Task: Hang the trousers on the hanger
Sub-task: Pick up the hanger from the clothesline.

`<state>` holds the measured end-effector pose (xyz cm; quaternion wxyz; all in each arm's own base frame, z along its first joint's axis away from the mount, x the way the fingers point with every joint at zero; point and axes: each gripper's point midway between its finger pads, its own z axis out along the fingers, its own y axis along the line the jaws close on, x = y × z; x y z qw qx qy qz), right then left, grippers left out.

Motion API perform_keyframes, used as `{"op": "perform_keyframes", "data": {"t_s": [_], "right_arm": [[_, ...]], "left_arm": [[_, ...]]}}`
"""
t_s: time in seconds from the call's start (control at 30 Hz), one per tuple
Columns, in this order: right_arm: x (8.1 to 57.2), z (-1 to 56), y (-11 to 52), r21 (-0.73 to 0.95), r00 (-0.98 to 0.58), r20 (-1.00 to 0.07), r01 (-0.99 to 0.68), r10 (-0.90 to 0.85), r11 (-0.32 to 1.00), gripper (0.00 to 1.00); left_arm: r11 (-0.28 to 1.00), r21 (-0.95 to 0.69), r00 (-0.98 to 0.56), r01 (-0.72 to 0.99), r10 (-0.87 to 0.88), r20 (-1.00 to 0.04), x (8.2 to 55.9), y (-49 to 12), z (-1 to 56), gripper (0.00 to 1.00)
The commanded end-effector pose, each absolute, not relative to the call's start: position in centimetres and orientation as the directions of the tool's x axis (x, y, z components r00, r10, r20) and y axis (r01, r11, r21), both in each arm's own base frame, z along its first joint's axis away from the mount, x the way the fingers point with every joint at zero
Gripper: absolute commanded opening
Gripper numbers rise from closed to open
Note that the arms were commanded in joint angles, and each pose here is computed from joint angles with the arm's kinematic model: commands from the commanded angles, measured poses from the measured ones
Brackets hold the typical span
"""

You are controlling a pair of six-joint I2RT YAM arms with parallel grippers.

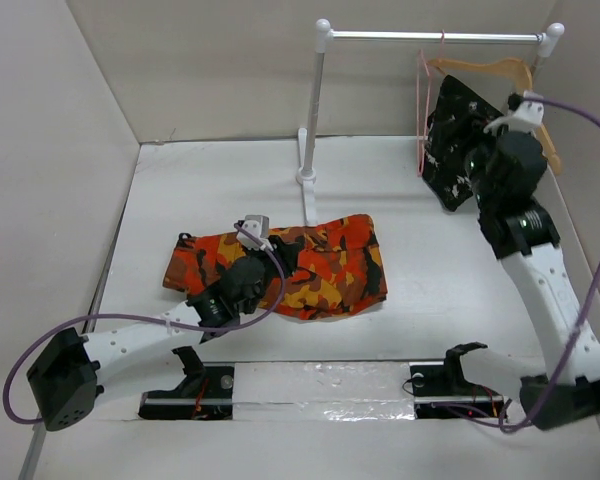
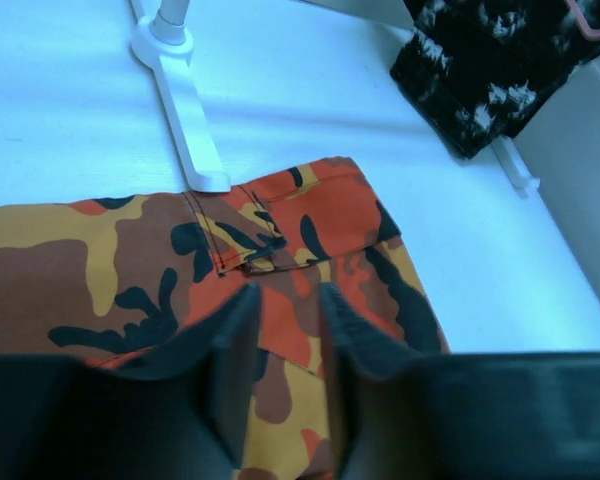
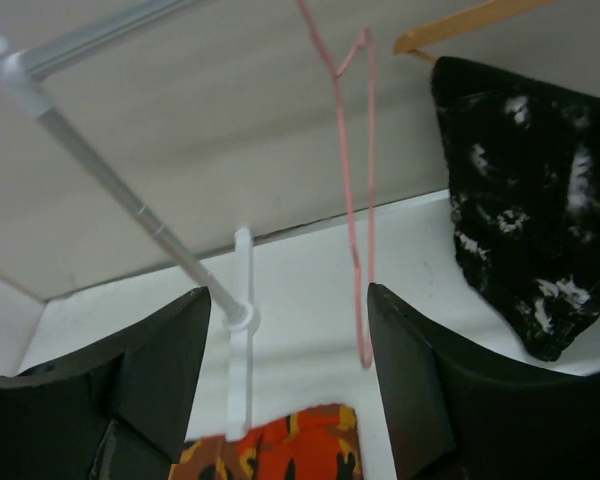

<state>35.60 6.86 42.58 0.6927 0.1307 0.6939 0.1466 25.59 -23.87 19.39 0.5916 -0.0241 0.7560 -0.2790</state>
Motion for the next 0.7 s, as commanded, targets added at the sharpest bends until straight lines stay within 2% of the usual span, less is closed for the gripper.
{"op": "perform_keyframes", "data": {"t_s": [0.0, 0.03, 0.07, 0.2, 0.4, 0.5, 0.53, 0.67], "right_arm": [[39.9, 40.9, 5.1, 0.305, -0.083, -0.947, 0.063, 0.310, 0.950, 0.72], [40.9, 40.6, 5.6, 0.302, -0.113, -0.946, 0.033, 0.304, 0.953, 0.72], [42.8, 40.1, 5.8, 0.288, -0.139, -0.947, 0.030, 0.290, 0.957, 0.72], [46.2, 37.9, 5.5, 0.265, -0.189, -0.945, 0.031, 0.266, 0.964, 0.70], [48.6, 34.9, 3.8, 0.264, -0.230, -0.934, 0.071, 0.274, 0.962, 0.69], [49.3, 33.3, 3.8, 0.260, -0.266, -0.926, 0.070, 0.269, 0.963, 0.62], [49.4, 32.7, 4.0, 0.261, -0.277, -0.923, 0.062, 0.268, 0.963, 0.42], [49.2, 32.6, 4.3, 0.269, -0.271, -0.924, 0.044, 0.270, 0.962, 0.16]], "left_arm": [[0.809, -0.442, -0.245, 0.387, -0.372, -0.896, 25.1, -24.6, 21.7, 0.30], [0.812, -0.438, -0.246, 0.385, -0.367, -0.897, 25.0, -24.4, 21.7, 0.38], [0.811, -0.441, -0.242, 0.386, -0.372, -0.896, 25.0, -24.4, 21.9, 0.38], [0.814, -0.433, -0.245, 0.386, -0.362, -0.899, 25.0, -24.4, 21.7, 0.39], [0.812, -0.426, -0.270, 0.399, -0.340, -0.901, 25.1, -25.3, 21.2, 0.39], [0.812, -0.427, -0.277, 0.399, -0.337, -0.900, 25.1, -25.4, 21.2, 0.39], [0.809, -0.429, -0.276, 0.401, -0.340, -0.899, 25.1, -25.4, 21.3, 0.39], [0.812, -0.429, -0.274, 0.395, -0.342, -0.899, 25.1, -25.3, 21.2, 0.39]]}}
